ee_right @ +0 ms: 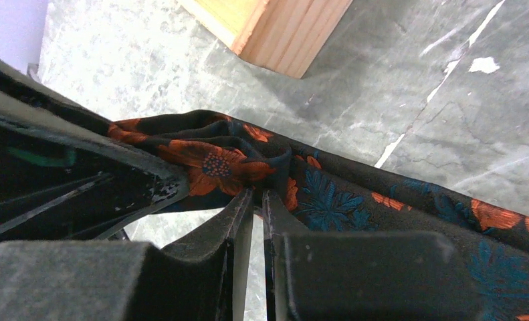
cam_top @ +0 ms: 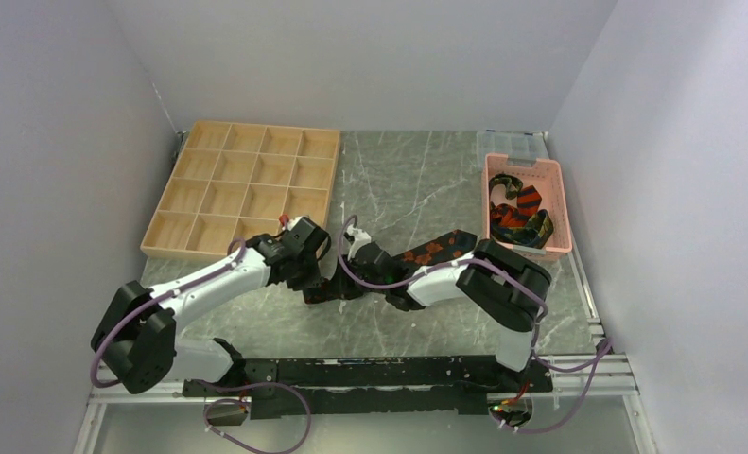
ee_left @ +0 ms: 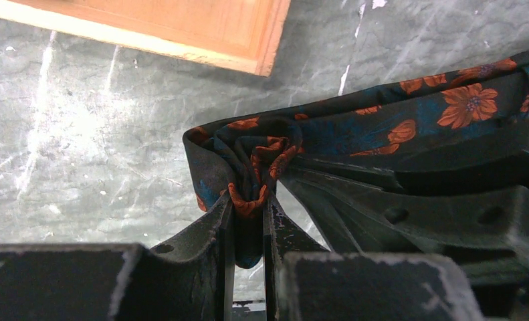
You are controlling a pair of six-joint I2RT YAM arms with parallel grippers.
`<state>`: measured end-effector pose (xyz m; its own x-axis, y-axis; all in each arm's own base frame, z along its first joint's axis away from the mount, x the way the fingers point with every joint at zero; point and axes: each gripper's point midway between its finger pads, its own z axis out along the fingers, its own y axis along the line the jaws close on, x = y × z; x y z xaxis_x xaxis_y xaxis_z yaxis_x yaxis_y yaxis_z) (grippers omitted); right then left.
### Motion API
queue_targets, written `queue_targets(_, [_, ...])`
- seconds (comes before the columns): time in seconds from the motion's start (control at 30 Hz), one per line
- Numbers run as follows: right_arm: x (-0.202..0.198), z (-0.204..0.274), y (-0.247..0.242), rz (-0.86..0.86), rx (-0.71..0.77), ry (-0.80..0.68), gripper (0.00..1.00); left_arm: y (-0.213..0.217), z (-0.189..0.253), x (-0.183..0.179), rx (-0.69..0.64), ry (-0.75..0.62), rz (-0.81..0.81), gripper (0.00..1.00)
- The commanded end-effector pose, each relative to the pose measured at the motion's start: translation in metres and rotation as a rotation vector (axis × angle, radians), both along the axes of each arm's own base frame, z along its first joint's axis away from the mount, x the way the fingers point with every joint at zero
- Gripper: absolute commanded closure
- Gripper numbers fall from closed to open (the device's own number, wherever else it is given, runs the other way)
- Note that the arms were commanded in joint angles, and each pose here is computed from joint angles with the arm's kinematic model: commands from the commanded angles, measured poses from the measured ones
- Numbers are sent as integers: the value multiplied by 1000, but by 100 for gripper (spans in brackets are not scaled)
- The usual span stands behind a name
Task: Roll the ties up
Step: Roll the tie at the center of the board.
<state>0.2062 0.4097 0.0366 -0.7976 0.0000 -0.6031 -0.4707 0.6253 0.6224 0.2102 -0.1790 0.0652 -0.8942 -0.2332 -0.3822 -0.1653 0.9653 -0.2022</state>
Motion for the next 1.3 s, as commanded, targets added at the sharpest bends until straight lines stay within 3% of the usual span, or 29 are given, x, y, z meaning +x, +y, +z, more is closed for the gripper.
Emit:
queue_targets(0.0, [0, 16, 20, 33, 96, 16, 84, -18, 25, 11, -83, -73, -17, 97])
queue_targets(0.57, [5, -1, 16, 34, 192, 114, 84, -52, 17, 22, -119, -74, -57, 97])
queue_targets(1.27, [2, 14, -50, -111, 83, -14, 80, -65, -20, 36, -34, -18, -89, 97])
